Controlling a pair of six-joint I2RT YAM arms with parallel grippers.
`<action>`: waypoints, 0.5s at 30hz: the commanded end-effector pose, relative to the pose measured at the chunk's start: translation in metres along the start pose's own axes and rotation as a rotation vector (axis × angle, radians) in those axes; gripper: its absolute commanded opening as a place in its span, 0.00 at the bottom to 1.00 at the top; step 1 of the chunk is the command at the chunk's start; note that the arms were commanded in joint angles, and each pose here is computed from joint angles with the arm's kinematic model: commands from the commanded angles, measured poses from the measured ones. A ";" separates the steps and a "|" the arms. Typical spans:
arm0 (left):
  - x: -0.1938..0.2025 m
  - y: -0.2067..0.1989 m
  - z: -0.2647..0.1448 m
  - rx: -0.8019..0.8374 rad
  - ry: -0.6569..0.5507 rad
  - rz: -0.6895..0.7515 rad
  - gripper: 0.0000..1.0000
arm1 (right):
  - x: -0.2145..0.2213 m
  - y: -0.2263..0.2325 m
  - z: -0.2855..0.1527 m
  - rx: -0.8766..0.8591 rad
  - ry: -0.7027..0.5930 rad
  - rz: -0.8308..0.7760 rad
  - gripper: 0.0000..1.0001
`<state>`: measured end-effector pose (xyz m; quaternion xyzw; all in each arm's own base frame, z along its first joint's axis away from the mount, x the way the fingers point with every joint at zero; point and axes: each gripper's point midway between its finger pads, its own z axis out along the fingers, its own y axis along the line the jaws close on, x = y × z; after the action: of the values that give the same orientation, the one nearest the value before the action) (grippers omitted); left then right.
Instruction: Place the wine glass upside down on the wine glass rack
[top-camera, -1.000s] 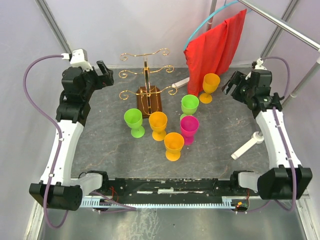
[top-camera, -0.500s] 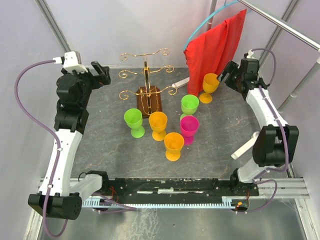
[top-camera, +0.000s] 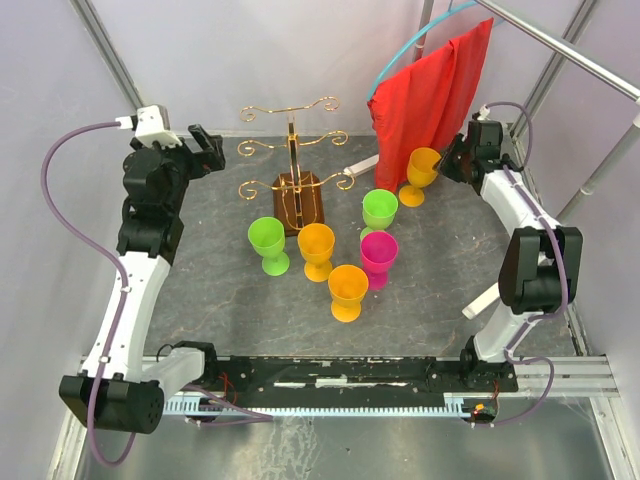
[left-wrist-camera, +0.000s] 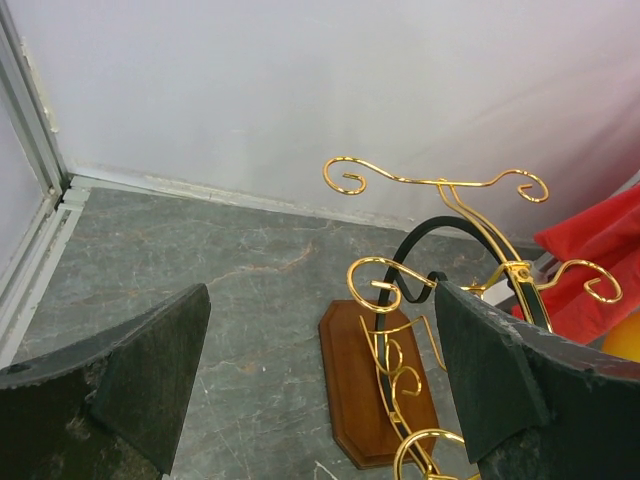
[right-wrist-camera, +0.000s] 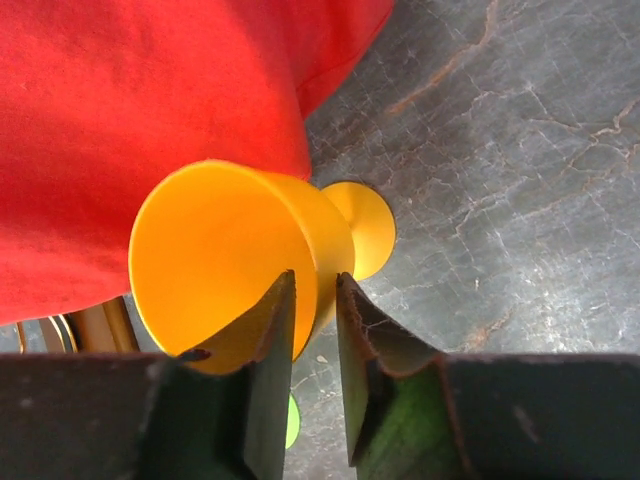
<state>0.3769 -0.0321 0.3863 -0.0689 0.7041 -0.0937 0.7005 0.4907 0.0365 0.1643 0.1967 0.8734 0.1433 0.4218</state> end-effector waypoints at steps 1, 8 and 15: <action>-0.012 -0.003 0.006 0.012 -0.049 -0.007 0.99 | -0.027 0.021 -0.013 -0.050 -0.057 -0.070 0.22; -0.018 -0.017 0.019 0.056 -0.023 -0.086 0.99 | -0.050 0.023 -0.054 -0.009 -0.106 -0.169 0.01; -0.057 -0.040 0.027 0.097 -0.040 -0.284 0.99 | -0.105 0.043 -0.165 -0.016 -0.345 -0.264 0.01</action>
<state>0.4085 -0.0475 0.3922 -0.0971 0.7162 -0.1481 0.6750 0.4549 0.0233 0.2320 0.1271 0.8766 0.0823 0.4568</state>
